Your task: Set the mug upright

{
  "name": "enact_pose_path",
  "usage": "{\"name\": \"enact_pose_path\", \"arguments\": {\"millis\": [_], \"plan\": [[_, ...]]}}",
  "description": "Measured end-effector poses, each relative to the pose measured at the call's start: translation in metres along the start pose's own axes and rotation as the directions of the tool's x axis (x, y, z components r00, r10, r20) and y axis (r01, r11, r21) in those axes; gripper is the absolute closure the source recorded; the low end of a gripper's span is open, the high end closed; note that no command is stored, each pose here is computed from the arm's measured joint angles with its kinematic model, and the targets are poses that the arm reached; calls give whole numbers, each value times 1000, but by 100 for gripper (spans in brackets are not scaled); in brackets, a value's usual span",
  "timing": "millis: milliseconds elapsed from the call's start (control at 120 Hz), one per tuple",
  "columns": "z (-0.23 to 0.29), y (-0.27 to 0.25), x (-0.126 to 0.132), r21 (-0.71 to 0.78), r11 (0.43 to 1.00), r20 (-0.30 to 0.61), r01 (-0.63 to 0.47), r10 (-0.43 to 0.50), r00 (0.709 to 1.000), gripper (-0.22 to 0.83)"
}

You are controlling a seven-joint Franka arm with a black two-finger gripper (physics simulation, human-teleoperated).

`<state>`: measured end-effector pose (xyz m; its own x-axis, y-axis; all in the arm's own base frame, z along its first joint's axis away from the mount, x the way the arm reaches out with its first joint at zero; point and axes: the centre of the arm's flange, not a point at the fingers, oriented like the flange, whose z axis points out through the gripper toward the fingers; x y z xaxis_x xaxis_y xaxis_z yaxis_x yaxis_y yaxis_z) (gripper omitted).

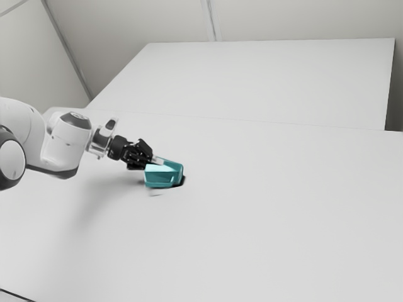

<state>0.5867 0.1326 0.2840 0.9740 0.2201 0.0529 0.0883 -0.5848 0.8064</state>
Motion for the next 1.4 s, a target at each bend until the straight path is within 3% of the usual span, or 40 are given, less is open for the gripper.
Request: {"name": "enact_pose_path", "arguments": {"millis": [342, 625, 967, 1400], "plan": [[-20, 40, 30, 90, 989, 38, -114, 111, 993, 77], [-36, 74, 42, 236, 949, 184, -209, 167, 969, 77], [-36, 108, 33, 411, 881, 341, -234, 89, 936, 78], [-15, 159, 15, 554, 807, 399, -206, -40, 916, 78]]}}
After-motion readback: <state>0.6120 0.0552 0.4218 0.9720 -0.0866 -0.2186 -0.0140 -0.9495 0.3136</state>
